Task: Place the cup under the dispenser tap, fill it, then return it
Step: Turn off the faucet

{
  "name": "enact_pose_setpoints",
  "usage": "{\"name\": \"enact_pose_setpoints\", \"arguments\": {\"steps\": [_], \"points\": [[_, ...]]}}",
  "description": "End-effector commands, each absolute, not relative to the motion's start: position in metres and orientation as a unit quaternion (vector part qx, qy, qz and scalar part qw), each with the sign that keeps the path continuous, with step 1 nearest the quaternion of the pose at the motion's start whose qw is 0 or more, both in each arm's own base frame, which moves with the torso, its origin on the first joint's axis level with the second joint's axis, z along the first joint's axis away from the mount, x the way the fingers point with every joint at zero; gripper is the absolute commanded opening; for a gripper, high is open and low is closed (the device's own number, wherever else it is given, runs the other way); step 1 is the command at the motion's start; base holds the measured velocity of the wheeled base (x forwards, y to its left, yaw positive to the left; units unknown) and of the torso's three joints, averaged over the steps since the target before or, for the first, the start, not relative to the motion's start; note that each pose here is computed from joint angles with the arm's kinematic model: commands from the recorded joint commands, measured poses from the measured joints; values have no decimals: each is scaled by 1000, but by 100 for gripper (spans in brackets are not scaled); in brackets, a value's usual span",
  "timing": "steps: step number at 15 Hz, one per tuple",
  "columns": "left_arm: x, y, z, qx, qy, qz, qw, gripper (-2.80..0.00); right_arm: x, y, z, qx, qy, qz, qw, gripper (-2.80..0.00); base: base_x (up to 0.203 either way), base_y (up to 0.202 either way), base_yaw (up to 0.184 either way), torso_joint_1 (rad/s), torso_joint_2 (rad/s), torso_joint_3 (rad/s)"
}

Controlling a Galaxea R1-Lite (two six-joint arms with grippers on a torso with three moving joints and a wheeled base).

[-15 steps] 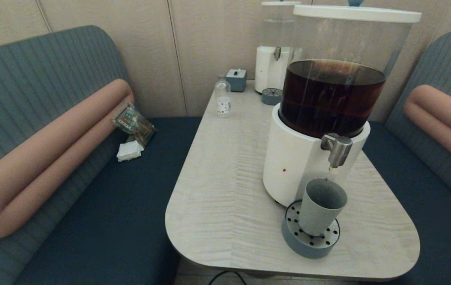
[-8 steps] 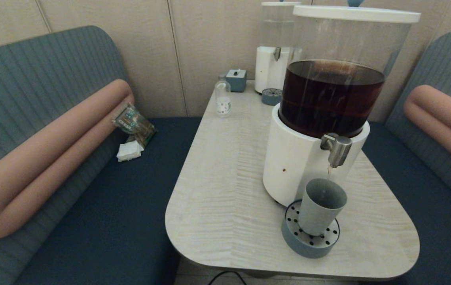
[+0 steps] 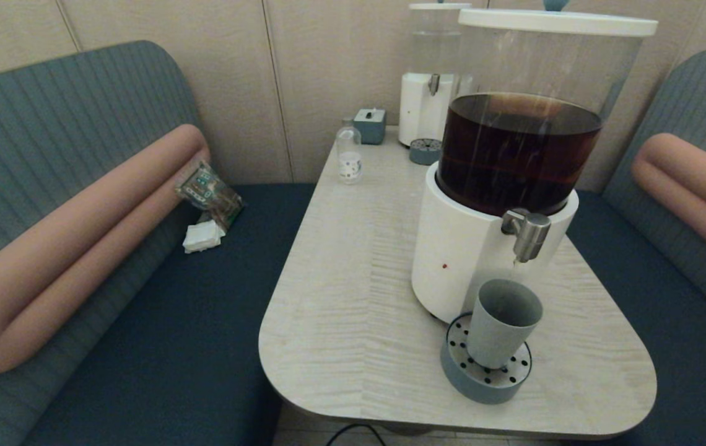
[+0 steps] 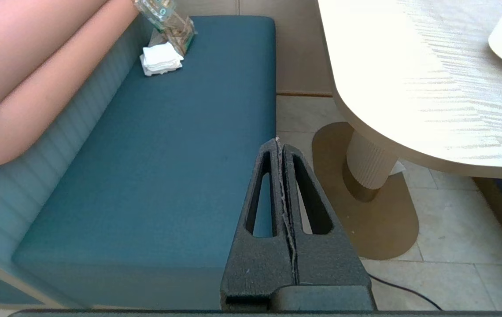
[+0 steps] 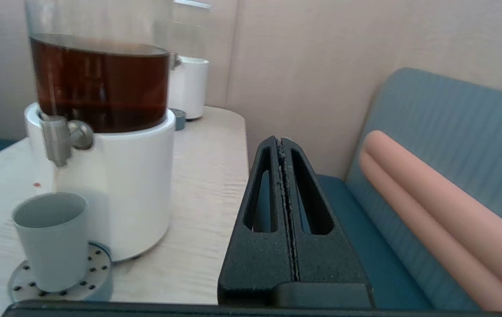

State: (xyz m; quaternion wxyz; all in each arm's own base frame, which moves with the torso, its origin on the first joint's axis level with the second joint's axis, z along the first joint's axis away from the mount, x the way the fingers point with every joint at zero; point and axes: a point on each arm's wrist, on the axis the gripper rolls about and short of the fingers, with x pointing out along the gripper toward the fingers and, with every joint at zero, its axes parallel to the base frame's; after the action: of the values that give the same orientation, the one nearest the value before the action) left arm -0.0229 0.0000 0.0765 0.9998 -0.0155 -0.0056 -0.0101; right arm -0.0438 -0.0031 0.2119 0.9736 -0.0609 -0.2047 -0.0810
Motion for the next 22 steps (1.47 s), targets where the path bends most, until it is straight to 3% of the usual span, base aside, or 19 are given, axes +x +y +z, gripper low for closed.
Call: {"name": "enact_pose_setpoints", "arguments": {"steps": [1,13,22], "points": [[-23,0,76,-16,-5,-10,1000,-280,-50,-3,200,-60,-222,-90,969,-280,0,0,0,0,0,0],[-23,0,76,-16,-5,-10,1000,-280,-30,-4,111,-77,-172,-90,978,-280,0,0,0,0,0,0],[-23,0,76,-16,-5,-10,1000,-280,-28,-4,104,-79,-138,-87,983,-280,0,0,0,0,0,0]]}}
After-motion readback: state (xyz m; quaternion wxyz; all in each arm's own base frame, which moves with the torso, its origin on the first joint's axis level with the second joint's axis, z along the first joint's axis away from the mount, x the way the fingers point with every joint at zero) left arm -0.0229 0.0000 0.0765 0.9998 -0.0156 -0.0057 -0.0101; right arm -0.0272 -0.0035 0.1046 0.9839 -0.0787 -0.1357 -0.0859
